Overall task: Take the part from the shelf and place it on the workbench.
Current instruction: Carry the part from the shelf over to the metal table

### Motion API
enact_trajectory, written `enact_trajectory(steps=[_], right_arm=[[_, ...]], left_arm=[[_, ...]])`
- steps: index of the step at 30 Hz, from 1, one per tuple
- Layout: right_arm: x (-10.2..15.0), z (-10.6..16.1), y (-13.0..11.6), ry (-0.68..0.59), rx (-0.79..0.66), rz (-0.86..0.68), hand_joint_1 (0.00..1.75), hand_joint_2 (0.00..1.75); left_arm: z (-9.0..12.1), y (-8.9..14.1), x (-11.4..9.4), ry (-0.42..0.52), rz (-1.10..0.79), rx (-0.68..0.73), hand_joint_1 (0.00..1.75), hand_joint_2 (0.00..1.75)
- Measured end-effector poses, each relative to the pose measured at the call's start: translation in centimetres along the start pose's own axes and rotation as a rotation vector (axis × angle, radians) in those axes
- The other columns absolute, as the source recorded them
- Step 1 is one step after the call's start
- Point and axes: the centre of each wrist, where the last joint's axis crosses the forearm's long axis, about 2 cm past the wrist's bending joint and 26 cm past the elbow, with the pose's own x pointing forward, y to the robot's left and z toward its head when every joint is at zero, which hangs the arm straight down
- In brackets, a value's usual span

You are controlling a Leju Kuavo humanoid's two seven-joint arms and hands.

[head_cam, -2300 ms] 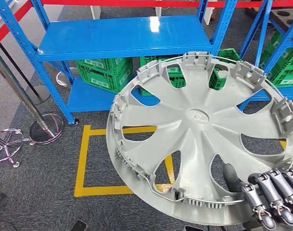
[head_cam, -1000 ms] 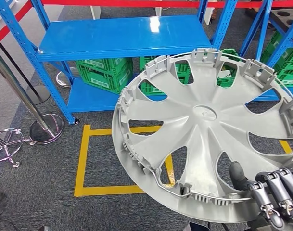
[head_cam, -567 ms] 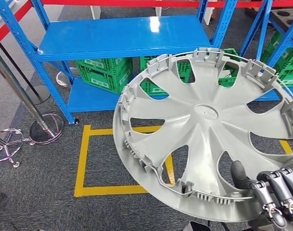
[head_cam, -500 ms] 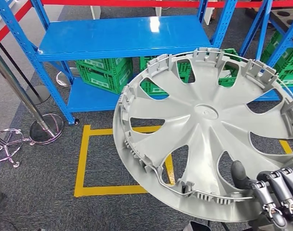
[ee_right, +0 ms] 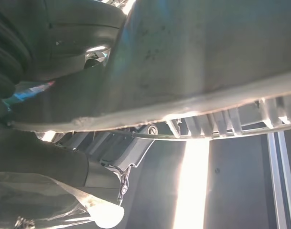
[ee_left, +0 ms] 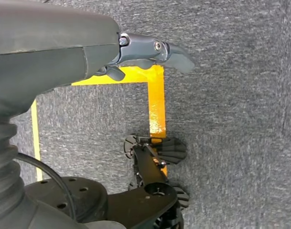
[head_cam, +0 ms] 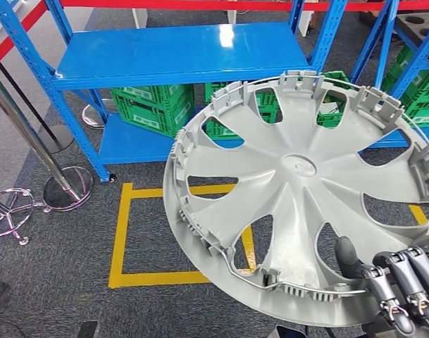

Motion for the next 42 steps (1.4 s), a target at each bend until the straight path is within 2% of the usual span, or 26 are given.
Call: enact_trajectory(steps=[10,22,42], right_arm=[[0.00,0.00,0.00,0.000,0.000,0.000,1.75,1.75],[0.01,0.04,-0.02,-0.005,0.002,0.000,1.75,1.75],[0.02,0.07,-0.03,-0.009,0.004,-0.001,1.75,1.75]], left_arm=[[-0.01,0.06,0.03,-0.014,-0.061,-0.002,0.00,1.75],[-0.02,-0.33,0.46,-0.109,-0.239,-0.013,0.00,1.75],[0.02,-0.51,0.48,-0.127,-0.270,-0.024,0.00,1.75]])
